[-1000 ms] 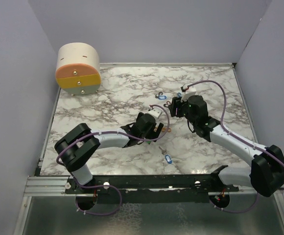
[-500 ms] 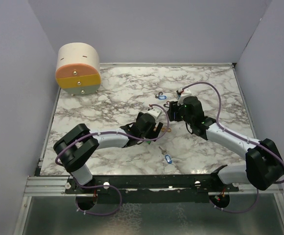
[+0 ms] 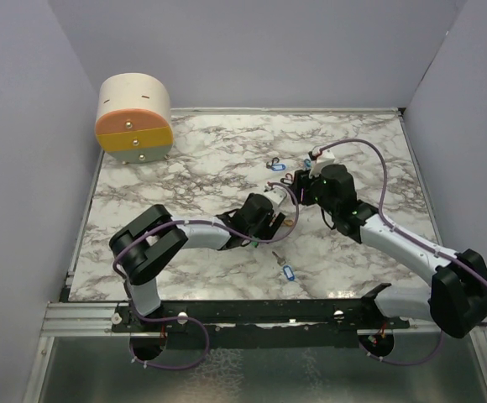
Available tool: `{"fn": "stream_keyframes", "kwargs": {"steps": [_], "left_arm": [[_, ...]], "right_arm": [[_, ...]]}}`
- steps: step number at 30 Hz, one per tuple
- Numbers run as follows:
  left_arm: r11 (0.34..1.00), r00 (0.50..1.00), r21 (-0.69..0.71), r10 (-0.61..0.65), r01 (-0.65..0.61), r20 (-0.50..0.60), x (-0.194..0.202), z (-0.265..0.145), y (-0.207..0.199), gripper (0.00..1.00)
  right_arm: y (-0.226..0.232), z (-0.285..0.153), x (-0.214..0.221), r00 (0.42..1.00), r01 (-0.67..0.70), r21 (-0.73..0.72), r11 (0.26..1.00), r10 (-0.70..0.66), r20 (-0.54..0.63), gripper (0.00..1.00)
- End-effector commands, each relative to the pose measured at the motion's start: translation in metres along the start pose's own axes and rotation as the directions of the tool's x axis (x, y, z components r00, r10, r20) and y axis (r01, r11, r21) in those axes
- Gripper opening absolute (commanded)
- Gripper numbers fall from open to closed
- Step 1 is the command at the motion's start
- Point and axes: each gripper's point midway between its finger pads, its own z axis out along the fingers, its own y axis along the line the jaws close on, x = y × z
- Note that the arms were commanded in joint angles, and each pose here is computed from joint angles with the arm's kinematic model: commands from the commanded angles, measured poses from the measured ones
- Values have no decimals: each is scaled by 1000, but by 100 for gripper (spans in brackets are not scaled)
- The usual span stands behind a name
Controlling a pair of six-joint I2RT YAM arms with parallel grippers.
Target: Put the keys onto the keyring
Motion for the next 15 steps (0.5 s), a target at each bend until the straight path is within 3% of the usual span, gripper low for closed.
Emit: {"fn": "stream_keyframes", "kwargs": {"steps": [1,6,15], "left_arm": [[998,999,58,34,-36,36,-13,8,-14,74],[997,999,58,48,-49,22,-9,17,-15,72],[993,1000,115,15,-13,-18,2,28,-9,57]], "right_arm": [[0,-10,-9,999,-16,2,1000,16,31,53],[-1,-15,-15,998,-17,1,1000,17,54,53],[-1,-20,-19,997,-17,1,1000,16,74,53]]}}
